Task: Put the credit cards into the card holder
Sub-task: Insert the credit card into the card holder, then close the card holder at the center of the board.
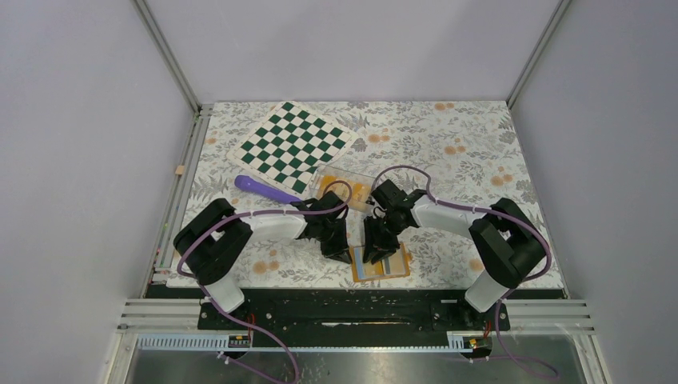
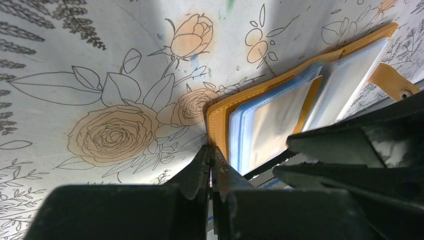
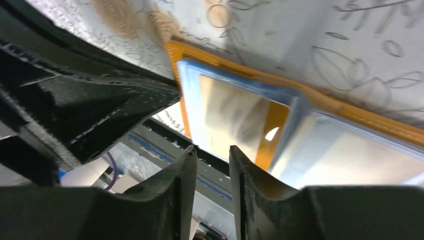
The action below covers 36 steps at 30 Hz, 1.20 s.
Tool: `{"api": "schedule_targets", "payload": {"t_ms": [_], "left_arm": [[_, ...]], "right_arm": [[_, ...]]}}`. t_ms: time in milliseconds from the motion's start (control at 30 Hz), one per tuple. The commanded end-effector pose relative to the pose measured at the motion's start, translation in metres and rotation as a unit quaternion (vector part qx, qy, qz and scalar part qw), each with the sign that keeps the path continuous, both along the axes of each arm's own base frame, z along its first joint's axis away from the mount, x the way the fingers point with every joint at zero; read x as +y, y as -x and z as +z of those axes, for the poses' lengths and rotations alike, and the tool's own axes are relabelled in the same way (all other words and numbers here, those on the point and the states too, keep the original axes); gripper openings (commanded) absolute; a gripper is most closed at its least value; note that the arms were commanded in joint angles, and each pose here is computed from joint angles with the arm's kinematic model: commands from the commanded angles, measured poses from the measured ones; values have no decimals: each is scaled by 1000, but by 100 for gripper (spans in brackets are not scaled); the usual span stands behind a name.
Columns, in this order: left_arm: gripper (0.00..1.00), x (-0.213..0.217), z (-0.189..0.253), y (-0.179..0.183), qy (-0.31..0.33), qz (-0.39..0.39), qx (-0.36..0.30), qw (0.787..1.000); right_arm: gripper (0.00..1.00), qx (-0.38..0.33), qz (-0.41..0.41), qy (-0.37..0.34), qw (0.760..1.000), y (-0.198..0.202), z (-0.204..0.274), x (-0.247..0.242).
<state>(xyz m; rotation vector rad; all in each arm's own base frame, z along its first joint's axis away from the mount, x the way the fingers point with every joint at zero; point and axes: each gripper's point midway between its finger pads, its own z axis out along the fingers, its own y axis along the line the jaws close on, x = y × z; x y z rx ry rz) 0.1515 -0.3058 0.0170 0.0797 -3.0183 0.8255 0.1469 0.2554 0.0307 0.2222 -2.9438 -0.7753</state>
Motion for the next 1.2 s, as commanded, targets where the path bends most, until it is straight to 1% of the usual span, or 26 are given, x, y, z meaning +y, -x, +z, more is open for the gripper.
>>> {"api": "schedule_targets", "payload": {"t_ms": [0,67,100,133,233,300,367,400,433,467,567,600,667,733,833,967,1033,1133,1167], "left_arm": [[0,-14,11,-7,23,-3,-11,1000],[0,-15,14,-9,24,-3,-16,1000],[1,-14,16,-10,21,-5,-18,1000],[4,-11,16,-11,13,-6,-23,1000],[19,4,20,-13,-20,-4,-42,999],[28,11,26,-14,-26,0,-56,998],[34,12,33,-15,-9,6,-67,998],[37,11,33,-14,6,9,-69,998],[39,5,40,-16,36,14,-76,996],[40,4,38,-12,60,19,-69,996],[43,-11,49,-13,164,42,-59,984],[44,-15,49,-13,187,49,-53,980],[45,-18,46,-12,208,60,-41,975],[46,-18,38,-11,208,65,-34,975],[47,-17,28,-11,200,74,-25,977],[47,-17,17,-14,184,79,-19,980],[46,-21,16,-16,186,74,-18,980],[42,-28,23,-18,199,63,-23,978],[40,-31,28,-18,206,58,-28,977]], "right_arm": [[32,14,5,-65,998,-1,21,32],[28,14,5,-69,997,-1,22,34],[28,13,4,-68,998,-2,22,34],[28,8,5,-61,998,-2,21,31],[32,-13,13,-26,1000,-2,20,16],[34,-32,19,-4,999,-3,21,5],[35,-51,22,12,998,-4,22,-4],[33,-58,24,18,998,-5,22,-9],[32,-63,24,25,997,-5,21,-14],[30,-66,21,32,997,-5,19,-19],[29,-56,8,38,998,-5,12,-28],[30,-50,6,37,998,-4,9,-29],[34,-36,1,36,999,-3,3,-31],[38,-26,2,36,999,0,-3,-31],[41,-9,2,35,999,3,-11,-29],[42,7,3,28,1000,6,-21,-25],[41,19,4,17,1000,8,-24,-21],[36,25,3,6,1000,8,-26,-16],[32,26,3,3,1000,8,-27,-15]]}}
